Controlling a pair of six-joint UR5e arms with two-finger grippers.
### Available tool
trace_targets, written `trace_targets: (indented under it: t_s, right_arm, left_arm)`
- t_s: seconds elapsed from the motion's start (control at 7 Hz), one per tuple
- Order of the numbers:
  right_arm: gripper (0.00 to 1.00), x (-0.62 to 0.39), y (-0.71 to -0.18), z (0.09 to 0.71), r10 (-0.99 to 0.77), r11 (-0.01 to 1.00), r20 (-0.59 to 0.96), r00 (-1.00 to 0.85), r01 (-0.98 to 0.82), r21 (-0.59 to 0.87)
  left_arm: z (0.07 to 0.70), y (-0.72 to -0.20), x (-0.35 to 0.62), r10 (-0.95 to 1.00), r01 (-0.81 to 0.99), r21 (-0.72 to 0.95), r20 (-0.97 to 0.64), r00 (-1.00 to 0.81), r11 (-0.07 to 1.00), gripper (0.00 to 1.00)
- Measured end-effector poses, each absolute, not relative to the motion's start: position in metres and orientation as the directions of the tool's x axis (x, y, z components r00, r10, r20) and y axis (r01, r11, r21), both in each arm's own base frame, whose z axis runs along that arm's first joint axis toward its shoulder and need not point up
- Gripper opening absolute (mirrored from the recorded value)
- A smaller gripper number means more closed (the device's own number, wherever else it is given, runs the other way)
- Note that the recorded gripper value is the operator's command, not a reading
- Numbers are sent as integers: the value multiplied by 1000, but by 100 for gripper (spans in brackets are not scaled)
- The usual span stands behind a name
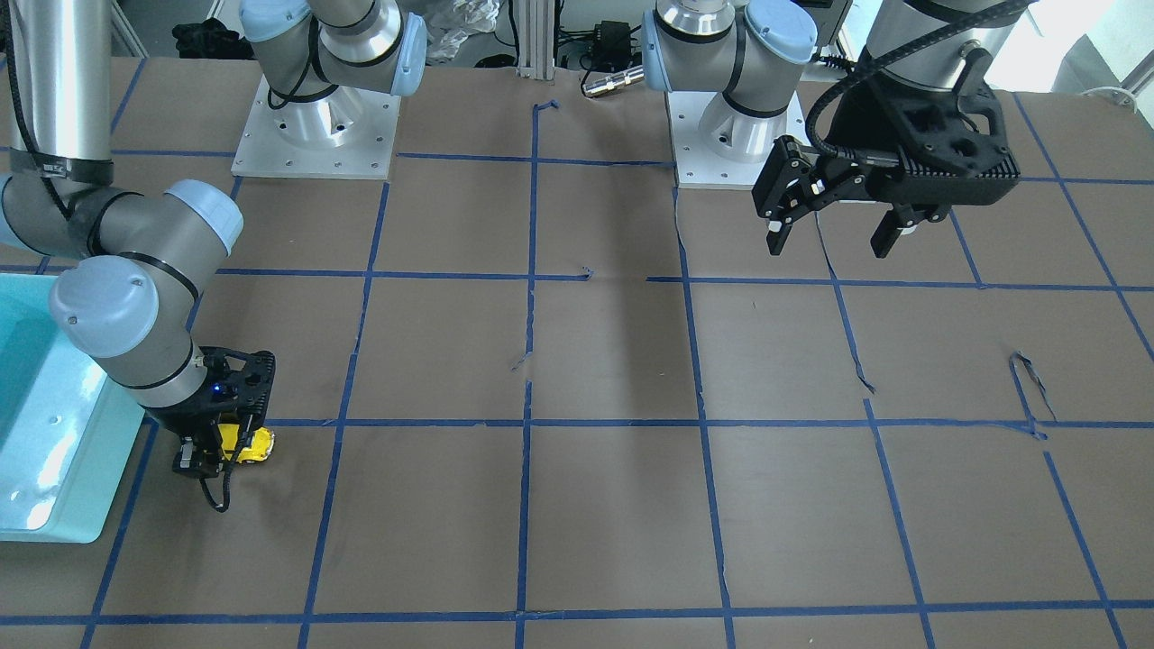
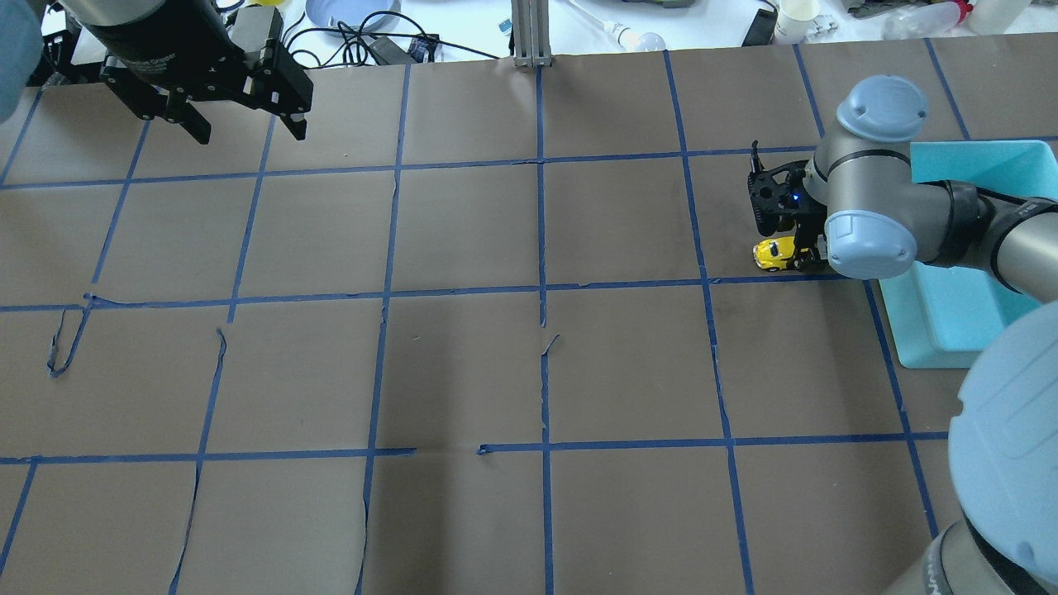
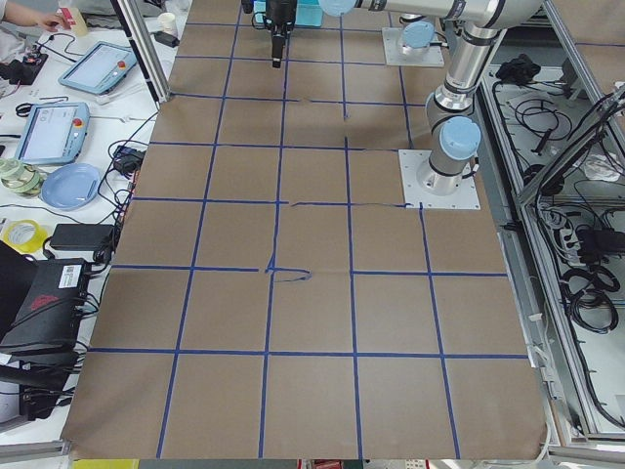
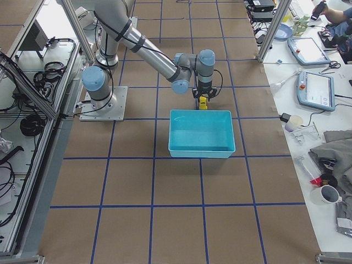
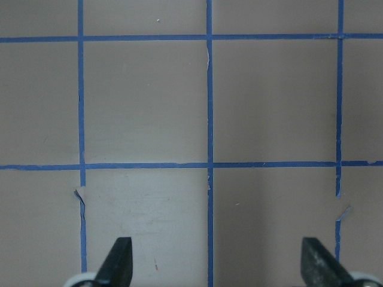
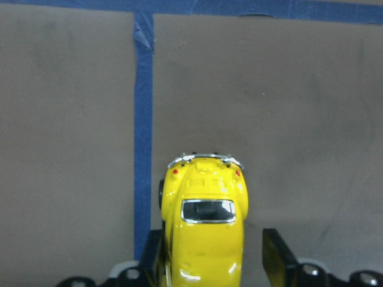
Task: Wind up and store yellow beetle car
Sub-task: 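Close the right gripper on the yellow car, then lift the car with the right gripper and lower it into the light-blue tray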
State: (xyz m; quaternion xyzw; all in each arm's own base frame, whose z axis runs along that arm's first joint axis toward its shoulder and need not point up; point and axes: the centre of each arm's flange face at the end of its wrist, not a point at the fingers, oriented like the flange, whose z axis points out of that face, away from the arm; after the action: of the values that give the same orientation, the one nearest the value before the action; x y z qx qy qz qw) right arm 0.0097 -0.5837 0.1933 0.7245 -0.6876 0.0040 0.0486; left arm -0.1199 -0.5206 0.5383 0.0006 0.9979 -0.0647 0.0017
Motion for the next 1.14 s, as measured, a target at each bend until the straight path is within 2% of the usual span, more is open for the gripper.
trace_targets:
  t_s: [0.14, 0.57, 1.14]
  right_arm:
    - [5, 10, -584, 193, -996, -49, 72, 54, -997, 66]
    - [4, 9, -585, 214, -995, -37, 89, 43, -997, 75]
    - [4, -20, -605, 335, -999, -8, 31, 10, -998, 65]
  left_arm:
    - [538, -521, -120, 1, 2, -129, -4, -1000, 992, 100]
    - [539, -520, -120, 1, 1, -130, -3, -1000, 992, 100]
    - [539, -520, -120, 2, 2, -131, -3, -1000, 991, 100]
